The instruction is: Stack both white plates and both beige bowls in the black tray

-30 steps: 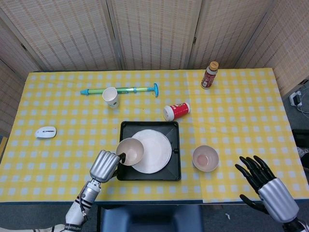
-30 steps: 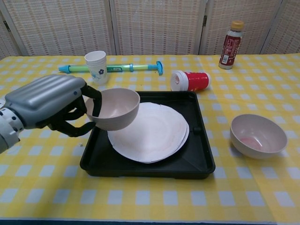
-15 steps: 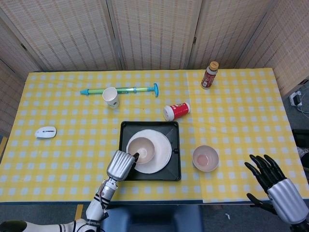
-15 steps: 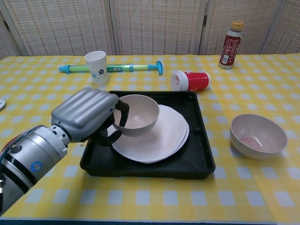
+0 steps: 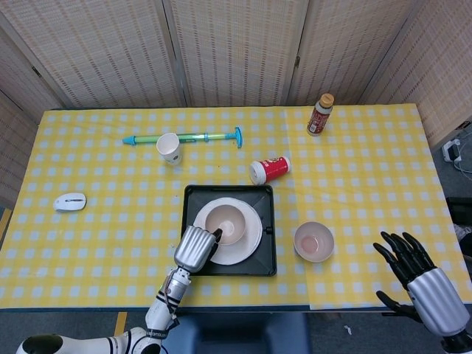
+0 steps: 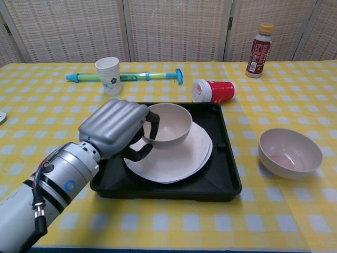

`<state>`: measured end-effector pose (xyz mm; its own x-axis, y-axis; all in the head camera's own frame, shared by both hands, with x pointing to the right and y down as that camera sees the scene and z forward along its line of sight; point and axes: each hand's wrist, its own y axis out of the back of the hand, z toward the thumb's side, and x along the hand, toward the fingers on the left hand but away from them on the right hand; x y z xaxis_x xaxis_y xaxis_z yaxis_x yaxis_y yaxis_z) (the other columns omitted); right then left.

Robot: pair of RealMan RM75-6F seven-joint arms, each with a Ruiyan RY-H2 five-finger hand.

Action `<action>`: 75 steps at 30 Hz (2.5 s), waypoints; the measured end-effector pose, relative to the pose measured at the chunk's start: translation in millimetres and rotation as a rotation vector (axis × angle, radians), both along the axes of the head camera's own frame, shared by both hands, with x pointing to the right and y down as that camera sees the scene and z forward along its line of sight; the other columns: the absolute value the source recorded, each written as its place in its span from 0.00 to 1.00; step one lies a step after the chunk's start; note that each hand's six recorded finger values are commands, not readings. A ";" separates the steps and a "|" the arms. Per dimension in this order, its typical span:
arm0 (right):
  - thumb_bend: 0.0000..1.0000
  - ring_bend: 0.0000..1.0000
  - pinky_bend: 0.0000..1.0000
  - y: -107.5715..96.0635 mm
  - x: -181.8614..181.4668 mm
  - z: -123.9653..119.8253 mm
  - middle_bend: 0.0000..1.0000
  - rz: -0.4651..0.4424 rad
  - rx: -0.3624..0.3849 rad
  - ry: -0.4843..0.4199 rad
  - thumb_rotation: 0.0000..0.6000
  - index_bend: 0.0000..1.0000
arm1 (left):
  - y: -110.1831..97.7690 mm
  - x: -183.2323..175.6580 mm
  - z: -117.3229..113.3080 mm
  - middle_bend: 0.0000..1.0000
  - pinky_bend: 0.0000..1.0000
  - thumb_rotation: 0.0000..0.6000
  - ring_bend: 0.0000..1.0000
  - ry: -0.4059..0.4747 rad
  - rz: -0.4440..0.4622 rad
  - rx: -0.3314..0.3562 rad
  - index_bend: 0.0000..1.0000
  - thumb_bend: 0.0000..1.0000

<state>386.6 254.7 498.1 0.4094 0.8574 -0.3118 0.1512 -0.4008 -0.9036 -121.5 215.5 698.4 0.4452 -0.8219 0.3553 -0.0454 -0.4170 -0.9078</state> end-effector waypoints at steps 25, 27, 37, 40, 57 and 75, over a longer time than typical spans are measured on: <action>0.23 0.00 0.00 3.3 -4.6 4.3 0.00 -0.026 -0.022 0.003 1.00 0.00 | 3.0 -4.9 -26.8 1.00 1.00 1.00 1.00 0.059 -0.002 -0.036 0.10 0.24; 0.23 0.00 0.00 4.2 -5.2 4.5 0.00 -0.029 -0.024 0.004 1.00 0.00 | 0.5 -17.1 -36.9 1.00 1.00 1.00 1.00 0.052 -0.010 -0.021 0.11 0.24; 0.23 0.00 0.00 7.8 -10.8 13.1 0.00 -0.054 -0.056 0.023 1.00 0.00 | -7.8 -163.8 -74.1 0.63 0.63 1.00 0.50 -0.101 -0.175 0.060 0.10 0.24; 0.23 0.00 0.00 8.0 -14.6 21.3 0.00 -0.068 -0.076 0.041 1.00 0.00 | 3.1 -216.0 -90.5 0.58 0.56 1.00 0.43 -0.139 -0.239 0.086 0.10 0.24; 0.23 0.75 0.86 -23.2 -55.4 86.4 0.70 -0.219 -0.143 0.245 1.00 0.44 | 48.8 -334.6 -155.4 0.99 0.82 1.00 0.78 -0.148 -0.409 0.264 0.20 0.24; 0.23 0.93 1.00 -44.9 -82.2 130.9 0.91 -0.291 -0.208 0.325 1.00 0.55 | 43.9 -341.1 -141.0 0.97 0.81 1.00 0.72 -0.204 -0.428 0.216 0.19 0.24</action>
<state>304.4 209.8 628.9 0.4761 0.6277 -0.6159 -0.2707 -0.5617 -0.7818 -462.6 259.4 557.4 -0.0069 -0.9793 0.2024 0.0157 -0.2025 -0.9792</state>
